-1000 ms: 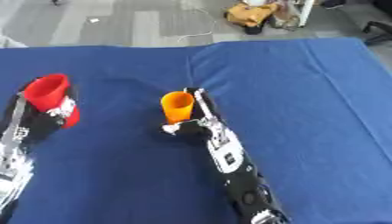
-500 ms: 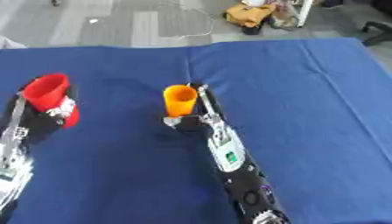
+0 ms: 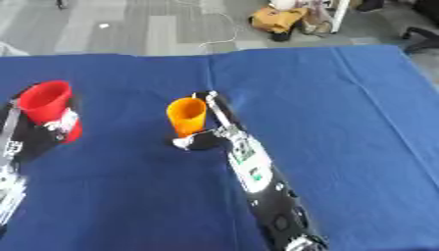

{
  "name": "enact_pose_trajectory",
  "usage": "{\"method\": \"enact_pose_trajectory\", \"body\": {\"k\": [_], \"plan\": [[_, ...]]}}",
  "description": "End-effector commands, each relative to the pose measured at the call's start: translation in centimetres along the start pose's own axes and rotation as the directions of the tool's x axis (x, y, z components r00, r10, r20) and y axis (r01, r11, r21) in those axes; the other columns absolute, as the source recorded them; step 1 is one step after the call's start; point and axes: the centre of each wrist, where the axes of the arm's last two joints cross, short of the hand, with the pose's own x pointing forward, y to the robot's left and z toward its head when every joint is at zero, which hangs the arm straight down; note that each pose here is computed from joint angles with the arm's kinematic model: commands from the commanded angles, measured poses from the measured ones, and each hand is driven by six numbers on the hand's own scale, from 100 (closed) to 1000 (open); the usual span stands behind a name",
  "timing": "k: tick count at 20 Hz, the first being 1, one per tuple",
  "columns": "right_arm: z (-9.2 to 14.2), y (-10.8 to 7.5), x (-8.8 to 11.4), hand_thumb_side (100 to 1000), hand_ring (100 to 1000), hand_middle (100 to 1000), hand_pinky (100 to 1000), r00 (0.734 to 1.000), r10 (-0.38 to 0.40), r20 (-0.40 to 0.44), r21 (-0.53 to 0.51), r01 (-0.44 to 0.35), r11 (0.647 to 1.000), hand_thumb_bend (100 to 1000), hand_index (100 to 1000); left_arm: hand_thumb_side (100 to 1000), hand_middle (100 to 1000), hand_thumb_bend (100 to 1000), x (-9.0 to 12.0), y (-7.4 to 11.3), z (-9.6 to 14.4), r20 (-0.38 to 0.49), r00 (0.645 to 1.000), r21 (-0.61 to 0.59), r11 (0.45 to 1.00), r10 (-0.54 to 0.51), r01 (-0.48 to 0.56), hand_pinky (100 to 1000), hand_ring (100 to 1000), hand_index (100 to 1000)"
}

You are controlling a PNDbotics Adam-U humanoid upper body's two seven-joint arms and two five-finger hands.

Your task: Pour the contents of one cup into another cup.

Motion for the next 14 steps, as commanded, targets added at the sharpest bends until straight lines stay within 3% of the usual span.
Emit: {"method": "enact_pose_trajectory", "body": {"k": [1, 2, 3, 14], "plan": [[-0.7, 0.0, 1.0, 100, 195, 298, 545, 0.997, 0.033, 0.067, 0.079, -0.038, 0.996, 631, 373, 418, 319, 100, 1.5, 1.3, -0.7, 0.059, 0.997, -0.02, 0.998, -0.052, 0.054, 100, 336, 709], [-0.8, 0.2, 1.2, 100, 195, 296, 545, 0.996, 0.032, 0.083, 0.102, -0.04, 0.994, 717, 372, 411, 317, 100, 1.6, 1.4, -0.8, 0.065, 0.996, -0.03, 0.997, -0.063, 0.065, 100, 336, 709], [-1.0, 0.5, 1.4, 100, 195, 298, 545, 0.994, 0.029, 0.104, 0.129, -0.042, 0.991, 632, 372, 409, 318, 100, 1.8, 1.5, -0.8, 0.071, 0.995, -0.041, 0.996, -0.076, 0.079, 100, 336, 709], [-2.3, 2.5, 4.1, 100, 196, 298, 546, 0.965, -0.04, 0.26, 0.301, -0.042, 0.953, 631, 369, 357, 315, 100, 3.2, 2.4, -1.4, 0.14, 0.972, -0.144, 0.968, -0.187, 0.206, 100, 335, 712]]}}
